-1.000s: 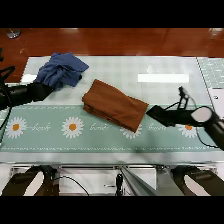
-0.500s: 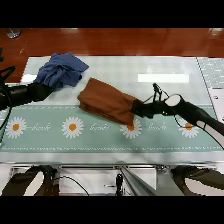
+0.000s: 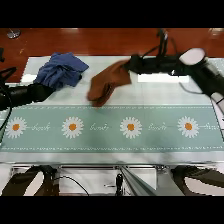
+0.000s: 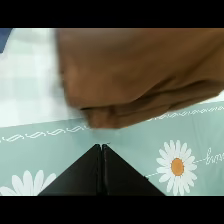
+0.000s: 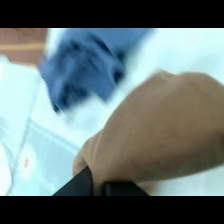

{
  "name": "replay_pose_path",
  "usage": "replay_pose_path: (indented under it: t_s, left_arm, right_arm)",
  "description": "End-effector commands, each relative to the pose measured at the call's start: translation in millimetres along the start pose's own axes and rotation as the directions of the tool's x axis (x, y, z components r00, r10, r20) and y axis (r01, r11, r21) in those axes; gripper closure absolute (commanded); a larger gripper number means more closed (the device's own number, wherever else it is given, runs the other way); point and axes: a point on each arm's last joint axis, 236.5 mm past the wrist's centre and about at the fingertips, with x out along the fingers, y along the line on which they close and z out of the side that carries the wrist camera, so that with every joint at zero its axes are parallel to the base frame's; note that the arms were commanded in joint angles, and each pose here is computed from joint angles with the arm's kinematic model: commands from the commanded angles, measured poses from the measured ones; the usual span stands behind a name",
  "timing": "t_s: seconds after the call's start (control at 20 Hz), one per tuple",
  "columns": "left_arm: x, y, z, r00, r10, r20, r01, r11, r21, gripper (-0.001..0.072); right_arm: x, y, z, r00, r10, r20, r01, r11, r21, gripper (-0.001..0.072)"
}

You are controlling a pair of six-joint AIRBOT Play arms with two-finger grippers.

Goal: Fold the shirts.

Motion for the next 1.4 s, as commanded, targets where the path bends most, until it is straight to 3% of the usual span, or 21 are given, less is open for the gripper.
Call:
replay_pose_path:
  t_s: [0.0,0.1,0.25,0.45,0.7,0.9,1.15,1.2,1.35]
  left_arm:
    - [0.2,-0.7,-3.0,1.0,-0.004,-0.013,0.004,1.0,-0.001,0.0665]
    - [0.2,-1.3,-5.1,1.0,-0.006,-0.022,0.006,1.0,-0.001,0.0665]
    - [0.2,-1.4,-5.5,1.0,-0.007,-0.023,0.007,1.0,-0.001,0.0665]
    - [0.2,-1.4,-5.5,1.0,-0.007,-0.023,0.007,1.0,-0.001,0.0665]
    - [0.1,-1.5,-5.4,1.0,-0.007,-0.023,0.007,1.0,-0.001,0.0665]
    - [0.1,-1.4,-5.2,1.0,-0.007,-0.022,0.007,1.0,0.0,0.0665]
    - [0.2,-1.2,-4.8,1.0,-0.006,-0.02,0.006,1.0,0.0,0.0665]
    - [0.1,-1.1,-4.2,1.0,-0.005,-0.018,0.005,1.0,0.0,0.0665]
    - [0.2,-0.7,-3.1,1.0,-0.004,-0.013,0.004,1.0,0.0,0.0665]
  right_arm:
    - [-45.4,16.9,54.3,0.996,0.019,0.085,-0.016,0.999,-0.04,0.0687]
    - [-77.7,-4.0,73.5,0.991,-0.033,0.127,0.034,0.999,-0.003,0.0687]
    - [-143.7,-64.5,83.5,0.956,-0.247,0.157,0.233,0.967,0.101,0.0687]
    - [-243.0,-126.0,64.4,0.84,-0.528,0.125,0.49,0.838,0.241,0.0688]
    - [-340.3,-153.2,14.3,0.697,-0.717,0.029,0.653,0.651,0.388,0.0687]
    - [-407.8,-177.1,-56.1,0.543,-0.832,-0.11,0.749,0.421,0.511,0.0687]
    - [-492.7,-192.8,-157.3,0.301,-0.918,-0.258,0.74,0.054,0.671,0.0686]
    - [-507.2,-191.8,-181.7,0.238,-0.921,-0.31,0.723,-0.045,0.689,0.0686]
    - [-521.7,-188.6,-237.3,0.119,-0.89,-0.44,0.725,-0.225,0.651,0.0686]
